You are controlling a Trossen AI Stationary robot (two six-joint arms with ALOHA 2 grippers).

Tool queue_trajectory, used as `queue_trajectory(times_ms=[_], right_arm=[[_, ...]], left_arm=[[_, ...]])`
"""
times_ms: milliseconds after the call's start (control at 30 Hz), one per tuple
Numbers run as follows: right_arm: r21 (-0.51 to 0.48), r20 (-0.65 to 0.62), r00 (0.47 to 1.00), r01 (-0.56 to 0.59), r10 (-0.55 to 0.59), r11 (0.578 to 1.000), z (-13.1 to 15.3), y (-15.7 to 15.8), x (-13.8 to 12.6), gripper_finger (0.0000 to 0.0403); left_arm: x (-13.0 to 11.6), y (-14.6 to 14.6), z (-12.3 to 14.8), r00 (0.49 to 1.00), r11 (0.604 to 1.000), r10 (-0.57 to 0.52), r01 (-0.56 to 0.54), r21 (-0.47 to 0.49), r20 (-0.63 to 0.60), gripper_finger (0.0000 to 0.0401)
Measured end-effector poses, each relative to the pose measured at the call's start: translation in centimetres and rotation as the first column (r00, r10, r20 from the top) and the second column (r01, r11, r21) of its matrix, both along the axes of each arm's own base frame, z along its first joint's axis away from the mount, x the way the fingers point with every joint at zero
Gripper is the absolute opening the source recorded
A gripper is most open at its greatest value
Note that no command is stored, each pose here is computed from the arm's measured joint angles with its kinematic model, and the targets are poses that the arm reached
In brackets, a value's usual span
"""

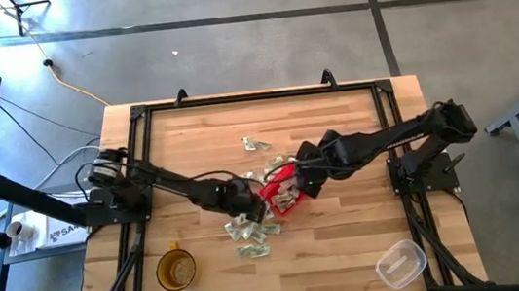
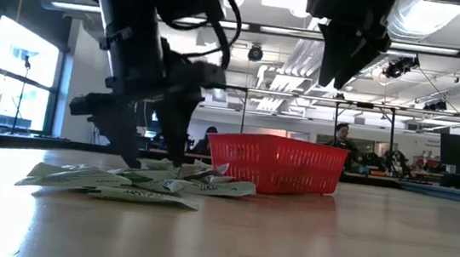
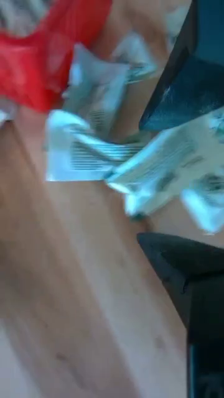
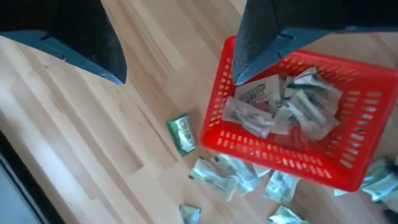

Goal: Pick and place items into bin
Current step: Put the light green stevia packet into the red bin

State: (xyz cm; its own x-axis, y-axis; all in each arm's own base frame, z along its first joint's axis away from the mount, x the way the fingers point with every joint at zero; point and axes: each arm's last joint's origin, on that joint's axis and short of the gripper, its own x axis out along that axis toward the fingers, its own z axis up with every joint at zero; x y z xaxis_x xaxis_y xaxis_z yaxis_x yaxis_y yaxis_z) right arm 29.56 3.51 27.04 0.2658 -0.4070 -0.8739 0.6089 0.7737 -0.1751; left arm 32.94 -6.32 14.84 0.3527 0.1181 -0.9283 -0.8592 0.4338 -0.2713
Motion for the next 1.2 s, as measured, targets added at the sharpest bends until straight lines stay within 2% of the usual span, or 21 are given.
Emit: queue_trajectory(times_ms=[167, 267, 367, 433, 500, 600, 667, 767, 867, 933, 1000, 1067, 1100, 1200], right_arm=[[-0.004, -0.022, 1.000, -0.010, 0.010, 1.000, 0.0, 0.5, -0.3, 0.0272], [-0.015, -0.048, 0.999, -0.007, 0.007, 1.000, -0.1, 0.4, -0.6, 0.0271], [-0.043, -0.060, 0.998, -0.001, -0.002, 0.999, -0.1, 0.2, -0.7, 0.0271], [-0.057, -0.065, 0.998, 0.002, -0.005, 0.998, -0.1, 0.1, -0.8, 0.0270], [-0.071, -0.059, 0.998, 0.003, -0.007, 0.997, 0.1, 0.1, -0.8, 0.0270], [-0.102, -0.037, 0.999, 0.001, -0.005, 0.995, 0.6, 0.2, -1.2, 0.0270], [-0.117, -0.025, 1.000, 0.009, -0.012, 0.993, 1.2, 0.2, -1.8, 0.0270], [-0.138, -0.027, 0.998, 0.046, -0.050, 0.989, 2.1, -0.2, -3.0, 0.0270], [-0.153, -0.035, 0.995, 0.088, -0.094, 0.984, 3.1, -0.5, -4.5, 0.0270], [-0.158, -0.031, 0.993, 0.109, -0.115, 0.981, 3.7, -0.5, -5.6, 0.0270], [-0.148, -0.020, 0.993, 0.113, -0.117, 0.982, 4.3, -0.4, -6.4, 0.0270], [-0.131, -0.009, 0.994, 0.107, -0.109, 0.986, 4.8, -0.3, -7.0, 0.0270], [-0.127, -0.004, 0.995, 0.103, -0.104, 0.986, 4.9, -0.2, -7.1, 0.0270], [-0.128, -0.010, 0.994, 0.102, -0.104, 0.986, 5.0, -0.2, -7.4, 0.0270]], left_arm=[[-0.1, 0.9, -0.2, 0.995, 0.996, -0.076, 0.074, -0.044, -0.056, 0.0208], [-0.3, 0.9, -0.3, 0.988, 0.991, -0.135, 0.134, -0.028, -0.079, 0.0131], [-0.4, 1.0, -0.2, 0.976, 0.980, -0.195, 0.189, -0.063, -0.103, 0.0046], [-0.9, 1.0, 0.3, 0.965, 0.973, -0.227, 0.219, -0.076, -0.129, 0.0023], [-1.2, 1.2, 1.5, 0.958, 0.971, -0.240, 0.235, -0.053, -0.156, 0.0030], [-0.8, 2.1, 5.0, 0.961, 0.969, -0.244, 0.246, 0.002, -0.132, 0.0038], [-0.5, 2.9, 7.1, 0.962, 0.965, -0.248, 0.256, 0.056, -0.117, 0.0029], [0.9, 3.8, 10.1, 0.953, 0.946, -0.301, 0.300, 0.124, -0.009, 0.0026], [2.9, 4.3, 12.6, 0.907, 0.917, -0.380, 0.343, 0.205, 0.181, 0.0026], [4.4, 4.6, 12.8, 0.862, 0.903, -0.420, 0.366, 0.224, 0.285, 0.0026], [5.5, 4.8, 12.1, 0.829, 0.894, -0.447, 0.401, 0.198, 0.337, 0.0035], [6.3, 4.8, 10.6, 0.831, 0.893, -0.450, 0.418, 0.166, 0.328, 0.0061], [6.9, 4.4, 9.9, 0.822, 0.890, -0.456, 0.423, 0.171, 0.340, 0.0080], [7.4, 3.8, 8.0, 0.843, 0.886, -0.462, 0.429, 0.174, 0.277, 0.0146]])
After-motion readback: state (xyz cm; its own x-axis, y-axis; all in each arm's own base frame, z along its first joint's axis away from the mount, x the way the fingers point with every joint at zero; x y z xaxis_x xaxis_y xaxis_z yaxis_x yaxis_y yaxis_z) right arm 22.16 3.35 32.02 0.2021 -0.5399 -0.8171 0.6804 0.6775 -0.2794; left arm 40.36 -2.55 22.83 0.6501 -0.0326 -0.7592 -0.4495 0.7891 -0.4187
